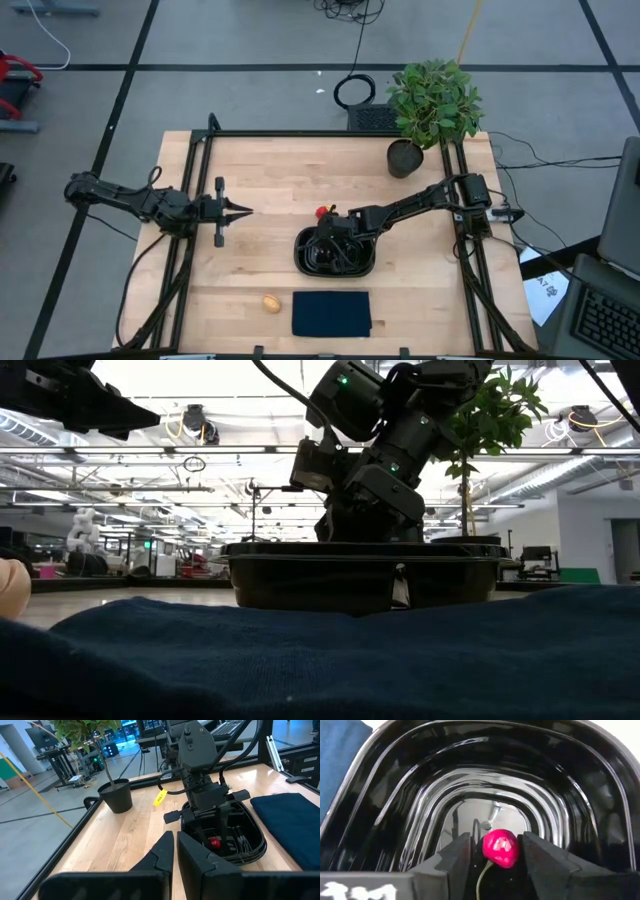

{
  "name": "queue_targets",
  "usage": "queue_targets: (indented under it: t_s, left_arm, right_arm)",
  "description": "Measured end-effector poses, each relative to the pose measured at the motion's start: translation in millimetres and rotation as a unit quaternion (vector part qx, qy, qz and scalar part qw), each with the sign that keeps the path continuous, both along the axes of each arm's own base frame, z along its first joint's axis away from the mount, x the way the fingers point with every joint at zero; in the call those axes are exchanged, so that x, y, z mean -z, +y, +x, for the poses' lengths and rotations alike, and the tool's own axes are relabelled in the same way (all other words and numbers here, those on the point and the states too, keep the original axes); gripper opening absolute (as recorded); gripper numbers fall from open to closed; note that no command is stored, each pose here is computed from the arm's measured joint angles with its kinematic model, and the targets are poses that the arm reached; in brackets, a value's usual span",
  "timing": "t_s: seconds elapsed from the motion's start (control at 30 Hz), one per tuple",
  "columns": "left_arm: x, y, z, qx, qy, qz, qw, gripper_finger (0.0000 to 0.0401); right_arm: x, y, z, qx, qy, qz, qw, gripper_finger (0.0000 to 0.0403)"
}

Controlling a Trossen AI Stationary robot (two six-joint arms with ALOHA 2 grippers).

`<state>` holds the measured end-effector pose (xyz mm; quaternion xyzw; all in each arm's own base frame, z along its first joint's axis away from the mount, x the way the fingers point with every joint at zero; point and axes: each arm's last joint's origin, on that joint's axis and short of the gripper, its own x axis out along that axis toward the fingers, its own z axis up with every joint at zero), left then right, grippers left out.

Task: Pick and placing Produce into tupperware
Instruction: Put the potato into the black container

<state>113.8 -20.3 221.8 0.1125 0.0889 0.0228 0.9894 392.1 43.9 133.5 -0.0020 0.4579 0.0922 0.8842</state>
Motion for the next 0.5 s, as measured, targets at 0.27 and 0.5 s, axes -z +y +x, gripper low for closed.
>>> queue_targets:
  t_s: [0.27,0.5]
  left_arm:
    - [0,0,0,0.0,0.0,0.0,1.0,0.0026]
    - [0,0,0,0.0,0.001,0.0,1.0,0.0026]
  right_arm:
    - [-31,-5,-5,0.02,-0.035,-0.023,0.999,0.0169]
    - [-51,-6,-9,0.006,-0.064,-0.043,0.997,0.0109]
